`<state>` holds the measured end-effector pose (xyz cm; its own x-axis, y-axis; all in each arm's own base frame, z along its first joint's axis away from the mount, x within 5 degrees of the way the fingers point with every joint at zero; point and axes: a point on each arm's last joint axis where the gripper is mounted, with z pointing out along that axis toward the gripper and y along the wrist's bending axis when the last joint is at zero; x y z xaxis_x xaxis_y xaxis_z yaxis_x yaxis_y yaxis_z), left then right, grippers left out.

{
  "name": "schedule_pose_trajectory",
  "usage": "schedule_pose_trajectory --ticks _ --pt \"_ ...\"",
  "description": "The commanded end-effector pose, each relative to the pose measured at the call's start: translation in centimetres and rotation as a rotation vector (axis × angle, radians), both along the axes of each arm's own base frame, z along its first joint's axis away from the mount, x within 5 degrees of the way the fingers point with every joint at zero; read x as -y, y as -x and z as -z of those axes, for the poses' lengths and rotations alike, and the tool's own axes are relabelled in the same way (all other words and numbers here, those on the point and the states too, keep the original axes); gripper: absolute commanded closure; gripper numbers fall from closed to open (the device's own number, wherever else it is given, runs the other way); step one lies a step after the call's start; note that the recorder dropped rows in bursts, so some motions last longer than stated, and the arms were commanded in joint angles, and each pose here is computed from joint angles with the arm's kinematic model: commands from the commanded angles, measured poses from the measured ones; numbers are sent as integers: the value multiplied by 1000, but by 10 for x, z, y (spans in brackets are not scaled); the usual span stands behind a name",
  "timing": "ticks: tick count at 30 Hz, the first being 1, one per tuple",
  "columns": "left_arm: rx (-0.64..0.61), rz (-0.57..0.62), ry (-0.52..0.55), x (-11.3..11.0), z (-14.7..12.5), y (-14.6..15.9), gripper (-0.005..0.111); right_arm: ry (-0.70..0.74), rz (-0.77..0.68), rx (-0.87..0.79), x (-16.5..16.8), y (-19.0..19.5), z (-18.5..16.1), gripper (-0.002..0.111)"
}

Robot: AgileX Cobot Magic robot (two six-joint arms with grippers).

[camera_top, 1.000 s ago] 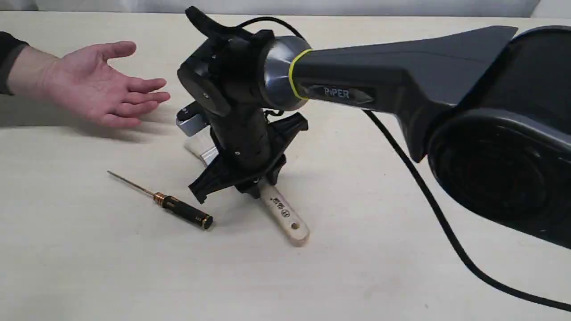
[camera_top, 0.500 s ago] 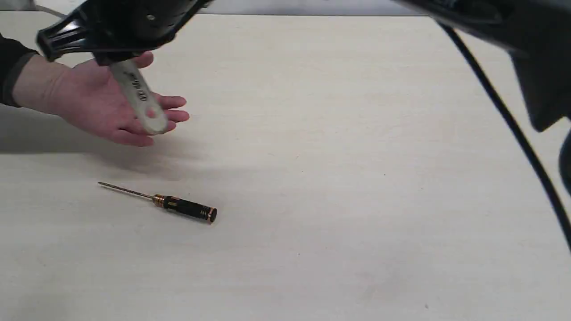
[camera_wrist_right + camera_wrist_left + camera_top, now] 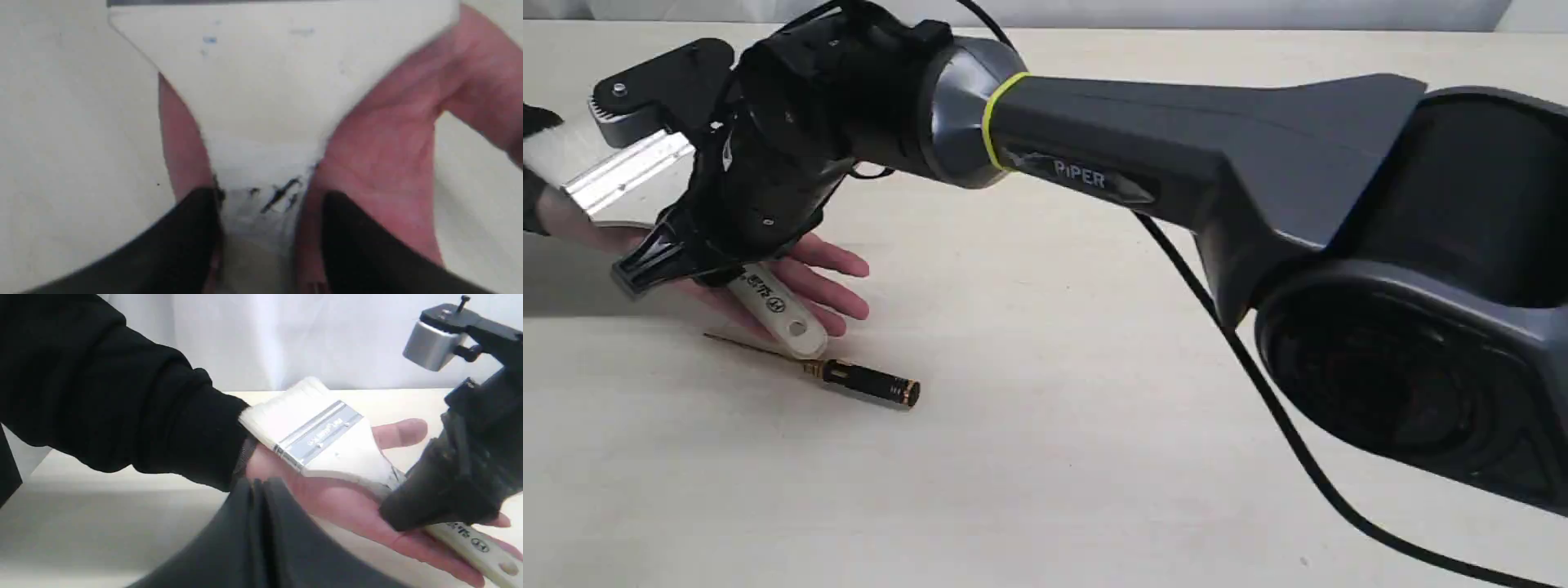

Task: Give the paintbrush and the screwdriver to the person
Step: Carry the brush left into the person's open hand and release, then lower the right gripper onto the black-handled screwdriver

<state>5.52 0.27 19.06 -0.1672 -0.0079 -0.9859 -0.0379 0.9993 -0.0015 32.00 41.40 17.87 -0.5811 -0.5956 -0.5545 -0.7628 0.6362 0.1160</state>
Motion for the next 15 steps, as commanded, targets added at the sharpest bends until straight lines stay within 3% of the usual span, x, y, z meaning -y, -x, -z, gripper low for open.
schedule_pose_trajectory --ticks 1,9,12,15 --pt "7 8 3 1 0 0 107 72 -32 31 11 2 -36 47" --pt "5 9 6 1 0 0 107 62 -37 25 41 29 -159 49" --pt "5 9 6 1 0 0 107 38 -34 55 46 32 -174 56" --pt "5 9 6 1 0 0 107 64 -52 48 46 35 -168 62"
